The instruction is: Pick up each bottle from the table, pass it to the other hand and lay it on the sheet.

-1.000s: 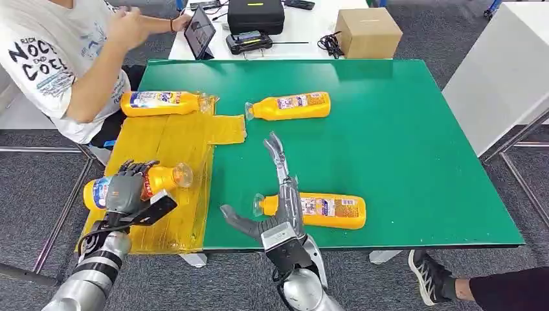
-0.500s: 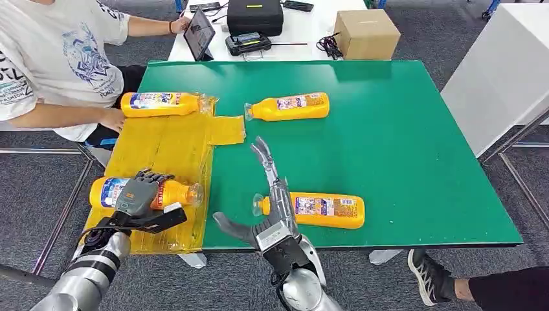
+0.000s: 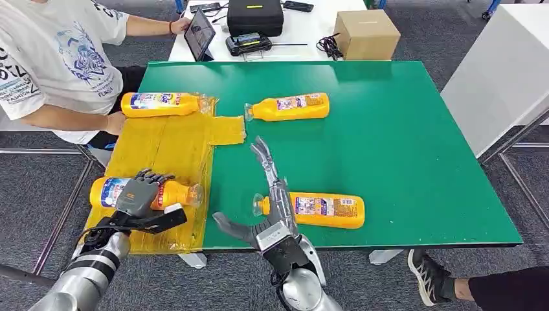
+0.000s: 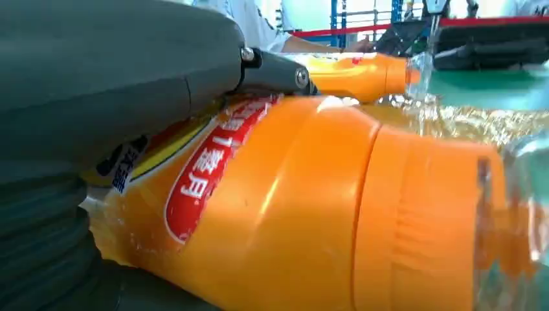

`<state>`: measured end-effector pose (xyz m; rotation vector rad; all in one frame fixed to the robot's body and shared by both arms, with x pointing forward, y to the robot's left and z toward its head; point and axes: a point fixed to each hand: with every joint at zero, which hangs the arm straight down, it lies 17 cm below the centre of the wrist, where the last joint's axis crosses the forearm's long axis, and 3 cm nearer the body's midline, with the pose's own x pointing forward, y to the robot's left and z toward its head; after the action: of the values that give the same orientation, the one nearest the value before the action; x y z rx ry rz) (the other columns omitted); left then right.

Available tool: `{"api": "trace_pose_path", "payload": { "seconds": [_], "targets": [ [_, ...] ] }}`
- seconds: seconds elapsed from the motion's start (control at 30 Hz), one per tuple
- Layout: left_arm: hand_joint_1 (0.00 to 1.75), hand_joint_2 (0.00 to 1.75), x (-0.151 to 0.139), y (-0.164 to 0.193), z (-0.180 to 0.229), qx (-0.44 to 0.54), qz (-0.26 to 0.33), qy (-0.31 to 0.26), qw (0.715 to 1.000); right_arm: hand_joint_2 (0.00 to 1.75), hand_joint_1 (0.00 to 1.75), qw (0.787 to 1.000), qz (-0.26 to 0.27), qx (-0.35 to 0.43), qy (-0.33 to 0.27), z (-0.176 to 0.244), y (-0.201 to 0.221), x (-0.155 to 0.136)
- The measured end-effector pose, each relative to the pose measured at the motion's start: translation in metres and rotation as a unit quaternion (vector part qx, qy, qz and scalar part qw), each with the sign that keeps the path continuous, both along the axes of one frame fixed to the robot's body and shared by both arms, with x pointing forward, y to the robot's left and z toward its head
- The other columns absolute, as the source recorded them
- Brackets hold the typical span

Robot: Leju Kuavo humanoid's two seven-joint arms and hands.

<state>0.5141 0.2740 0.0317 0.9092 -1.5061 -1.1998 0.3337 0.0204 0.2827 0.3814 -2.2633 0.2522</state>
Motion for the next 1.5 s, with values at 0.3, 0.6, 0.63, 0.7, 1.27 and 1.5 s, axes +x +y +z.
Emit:
{"api": "trace_pose_path", "payload": {
  "seconds": [0.3,0.6,0.63,0.7,1.27,1.5],
  "targets": [
    [0.00,0.00,0.003,-0.003,-0.020,0.038,-0.038,0.075,0.996,1.75,0.00,1.000,0.019,-0.002,0.007,-0.004,0.006,-0.002],
    [0.00,0.00,-0.018,0.000,-0.039,-0.121,-0.084,0.218,0.965,1.75,0.00,0.999,0.048,-0.004,0.022,-0.014,0.017,0.000],
    [0.00,0.00,-0.019,0.002,-0.040,-0.121,-0.085,0.221,0.964,1.75,0.00,0.999,0.049,-0.004,0.023,-0.015,0.018,0.000],
    [0.00,0.00,-0.021,0.005,-0.041,-0.121,-0.085,0.225,0.963,1.75,0.00,0.998,0.051,-0.006,0.025,-0.017,0.019,0.001],
    [0.00,0.00,-0.044,0.008,-0.030,-0.253,-0.106,0.216,0.937,1.75,0.00,0.997,0.066,-0.017,0.037,-0.030,0.030,0.003],
    [0.00,0.00,-0.013,0.008,0.067,-0.193,0.011,-0.137,0.972,1.75,0.00,0.998,0.048,-0.023,0.039,-0.033,0.029,0.007]
  ]
}}
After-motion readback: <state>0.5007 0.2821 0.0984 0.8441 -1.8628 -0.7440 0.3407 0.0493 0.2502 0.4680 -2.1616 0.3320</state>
